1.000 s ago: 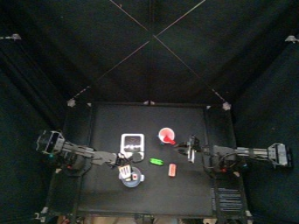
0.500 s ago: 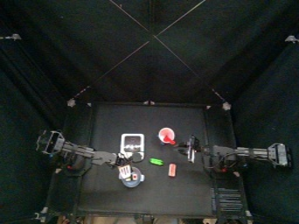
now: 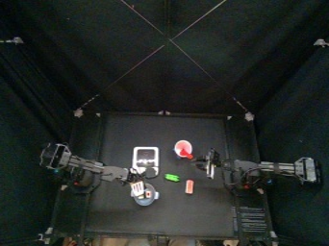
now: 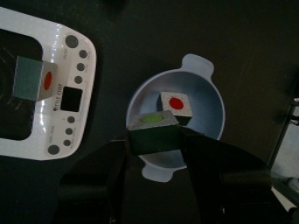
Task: Place sushi piece in bowl
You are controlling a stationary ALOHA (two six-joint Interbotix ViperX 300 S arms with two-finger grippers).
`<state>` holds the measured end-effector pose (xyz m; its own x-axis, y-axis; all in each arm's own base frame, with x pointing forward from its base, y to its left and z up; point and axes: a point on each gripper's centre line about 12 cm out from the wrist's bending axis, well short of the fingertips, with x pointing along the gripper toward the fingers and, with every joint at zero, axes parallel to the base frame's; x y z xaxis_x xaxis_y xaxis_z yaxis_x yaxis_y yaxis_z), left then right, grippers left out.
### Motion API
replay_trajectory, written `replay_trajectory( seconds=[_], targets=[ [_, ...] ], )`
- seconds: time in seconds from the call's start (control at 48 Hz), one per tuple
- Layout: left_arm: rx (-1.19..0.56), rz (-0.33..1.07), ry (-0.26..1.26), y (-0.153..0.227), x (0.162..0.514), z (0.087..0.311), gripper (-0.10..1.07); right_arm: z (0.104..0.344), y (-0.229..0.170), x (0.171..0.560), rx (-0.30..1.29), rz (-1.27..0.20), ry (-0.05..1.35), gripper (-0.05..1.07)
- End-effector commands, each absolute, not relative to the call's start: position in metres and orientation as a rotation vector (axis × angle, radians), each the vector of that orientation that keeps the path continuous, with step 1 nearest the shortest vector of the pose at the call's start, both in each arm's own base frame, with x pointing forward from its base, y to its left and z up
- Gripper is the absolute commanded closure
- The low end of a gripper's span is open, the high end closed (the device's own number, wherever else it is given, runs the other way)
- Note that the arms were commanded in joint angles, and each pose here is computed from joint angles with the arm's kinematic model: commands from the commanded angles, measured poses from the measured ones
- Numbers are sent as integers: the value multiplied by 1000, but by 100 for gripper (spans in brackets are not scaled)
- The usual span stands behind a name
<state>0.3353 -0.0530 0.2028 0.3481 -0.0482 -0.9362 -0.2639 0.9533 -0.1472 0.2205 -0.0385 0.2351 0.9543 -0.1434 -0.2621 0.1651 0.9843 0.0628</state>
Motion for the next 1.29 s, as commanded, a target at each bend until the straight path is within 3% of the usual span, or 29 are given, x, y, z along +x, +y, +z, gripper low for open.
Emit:
replay_trajectory(
  seconds=[0.0,0.25,0.479,0.854,1.271],
  targets=[
    [-339,1,1350,-75,349,180,31,239,-39,222,84,-157,249,36],
    [-332,0,1331,-74,353,185,31,239,-39,222,80,-155,250,36],
    [-288,6,1168,-66,390,225,31,238,-40,222,80,-159,251,36],
    [-243,-4,985,-66,429,254,31,234,-42,224,105,-174,269,36],
    [-322,83,985,-59,428,254,31,233,-44,225,108,-178,272,36]
  ],
)
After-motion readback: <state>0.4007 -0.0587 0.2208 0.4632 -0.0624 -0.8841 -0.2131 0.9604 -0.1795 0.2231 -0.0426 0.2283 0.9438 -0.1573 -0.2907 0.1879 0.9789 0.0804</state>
